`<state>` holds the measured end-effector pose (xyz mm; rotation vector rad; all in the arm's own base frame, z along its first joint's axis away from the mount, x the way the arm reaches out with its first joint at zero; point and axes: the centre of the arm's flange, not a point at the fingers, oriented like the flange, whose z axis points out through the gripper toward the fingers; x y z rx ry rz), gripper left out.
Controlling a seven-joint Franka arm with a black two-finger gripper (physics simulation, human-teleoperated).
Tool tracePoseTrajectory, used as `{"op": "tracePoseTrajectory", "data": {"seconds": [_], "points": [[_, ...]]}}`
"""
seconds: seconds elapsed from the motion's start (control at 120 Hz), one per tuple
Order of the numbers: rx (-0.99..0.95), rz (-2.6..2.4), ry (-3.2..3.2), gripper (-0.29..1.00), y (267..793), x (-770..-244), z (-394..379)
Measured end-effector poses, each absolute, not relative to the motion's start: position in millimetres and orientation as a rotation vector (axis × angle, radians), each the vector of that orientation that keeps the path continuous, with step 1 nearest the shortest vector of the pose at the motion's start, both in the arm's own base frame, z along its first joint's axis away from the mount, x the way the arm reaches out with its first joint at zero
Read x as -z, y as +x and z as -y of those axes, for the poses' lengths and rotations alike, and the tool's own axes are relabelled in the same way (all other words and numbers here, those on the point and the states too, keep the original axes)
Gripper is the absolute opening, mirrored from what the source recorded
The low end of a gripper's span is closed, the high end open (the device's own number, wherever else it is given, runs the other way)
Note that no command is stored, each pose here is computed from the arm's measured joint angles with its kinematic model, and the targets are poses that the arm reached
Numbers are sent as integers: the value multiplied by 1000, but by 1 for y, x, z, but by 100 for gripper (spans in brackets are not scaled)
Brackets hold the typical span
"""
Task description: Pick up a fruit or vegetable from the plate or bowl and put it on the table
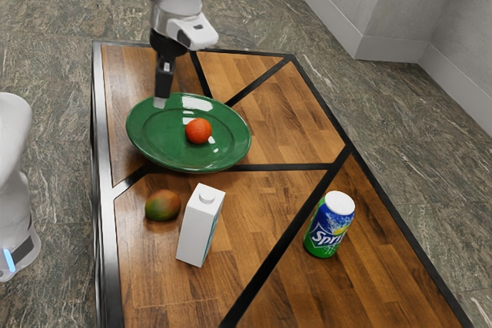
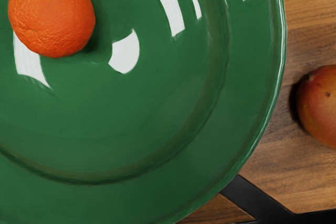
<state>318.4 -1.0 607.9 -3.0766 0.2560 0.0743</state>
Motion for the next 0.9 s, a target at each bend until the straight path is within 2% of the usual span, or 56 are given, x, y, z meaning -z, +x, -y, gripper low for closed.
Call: {"op": "tracePoseTrajectory", "data": {"seconds": [0.108, 0.35, 0.65, 0.9], "points": [[-4, -273, -3076, 68, 331, -593, 7], [-74, -177, -3102, 68, 388, -537, -17], [-106, -100, -3114, 68, 412, -505, -38], [-132, -52, -3126, 68, 413, -498, -52]]}}
